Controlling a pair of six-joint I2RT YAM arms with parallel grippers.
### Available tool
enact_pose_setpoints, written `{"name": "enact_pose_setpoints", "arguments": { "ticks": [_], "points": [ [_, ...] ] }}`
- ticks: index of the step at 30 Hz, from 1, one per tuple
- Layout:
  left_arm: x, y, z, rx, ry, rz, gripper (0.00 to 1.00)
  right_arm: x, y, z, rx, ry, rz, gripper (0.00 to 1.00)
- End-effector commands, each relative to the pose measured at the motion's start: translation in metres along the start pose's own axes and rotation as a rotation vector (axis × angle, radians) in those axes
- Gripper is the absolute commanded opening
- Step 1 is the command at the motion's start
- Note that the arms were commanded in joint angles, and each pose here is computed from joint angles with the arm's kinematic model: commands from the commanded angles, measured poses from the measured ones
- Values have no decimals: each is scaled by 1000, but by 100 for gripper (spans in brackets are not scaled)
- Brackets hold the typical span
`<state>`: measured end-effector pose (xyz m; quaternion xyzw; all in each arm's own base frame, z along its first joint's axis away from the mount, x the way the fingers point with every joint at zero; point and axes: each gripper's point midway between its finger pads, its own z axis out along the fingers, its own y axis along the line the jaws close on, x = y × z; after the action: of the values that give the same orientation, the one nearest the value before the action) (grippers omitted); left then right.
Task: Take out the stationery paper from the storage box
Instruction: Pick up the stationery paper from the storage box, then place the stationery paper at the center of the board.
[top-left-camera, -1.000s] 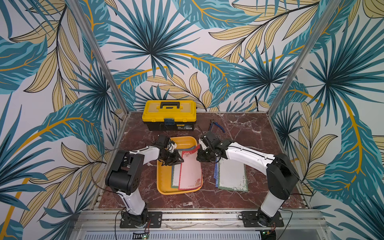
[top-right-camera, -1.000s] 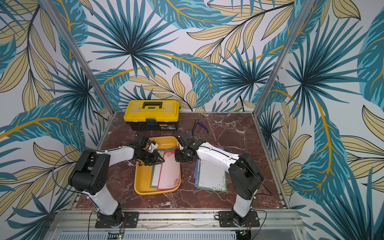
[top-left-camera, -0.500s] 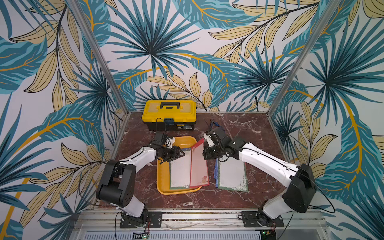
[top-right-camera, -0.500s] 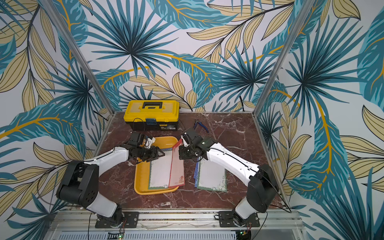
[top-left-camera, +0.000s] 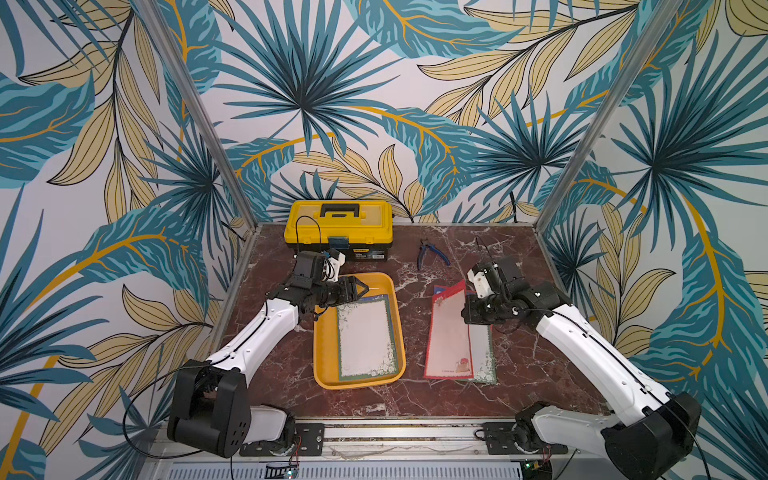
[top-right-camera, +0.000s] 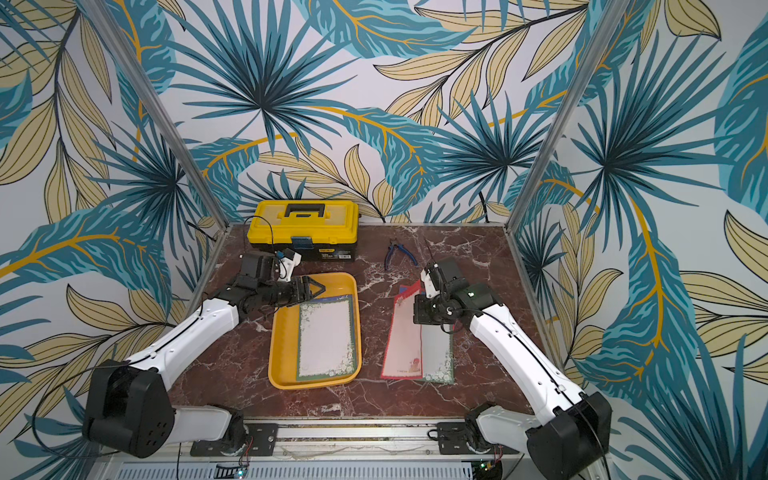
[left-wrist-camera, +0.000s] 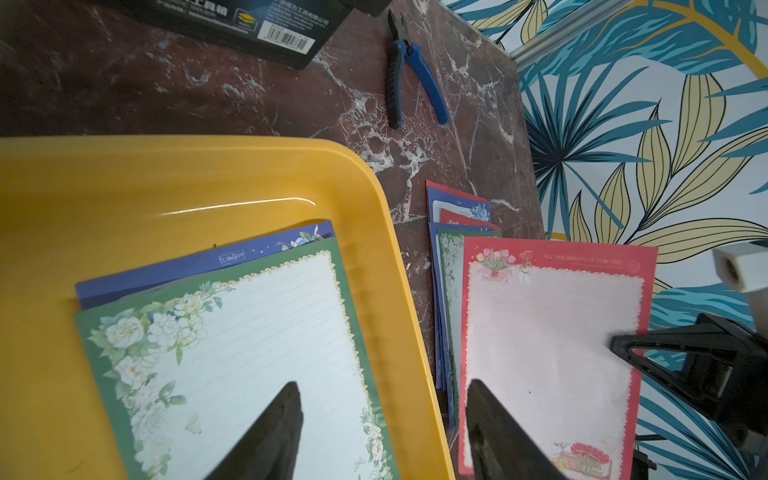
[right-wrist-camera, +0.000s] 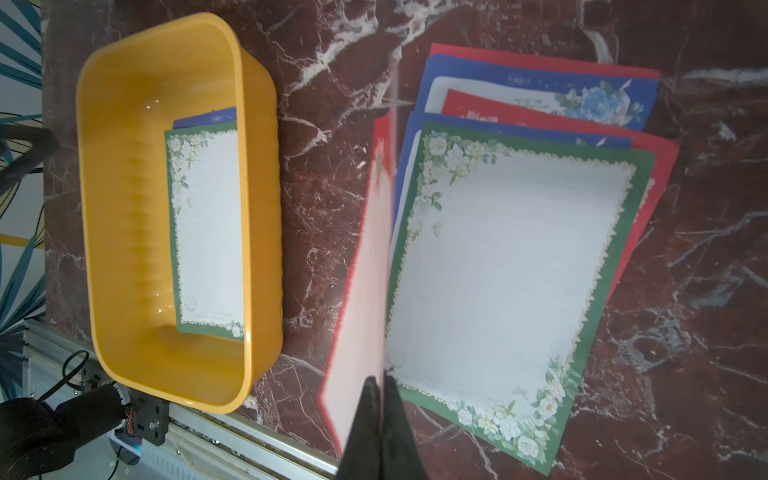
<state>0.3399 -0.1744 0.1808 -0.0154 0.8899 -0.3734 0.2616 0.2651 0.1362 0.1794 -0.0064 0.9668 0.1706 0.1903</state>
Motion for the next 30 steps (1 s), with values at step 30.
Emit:
{"name": "enact_pose_setpoints", "arguments": {
  "ticks": [30],
  "points": [
    [2, 16, -8, -74, -45, 16, 64, 16, -102, 53, 208, 161, 169, 3]
  ]
}}
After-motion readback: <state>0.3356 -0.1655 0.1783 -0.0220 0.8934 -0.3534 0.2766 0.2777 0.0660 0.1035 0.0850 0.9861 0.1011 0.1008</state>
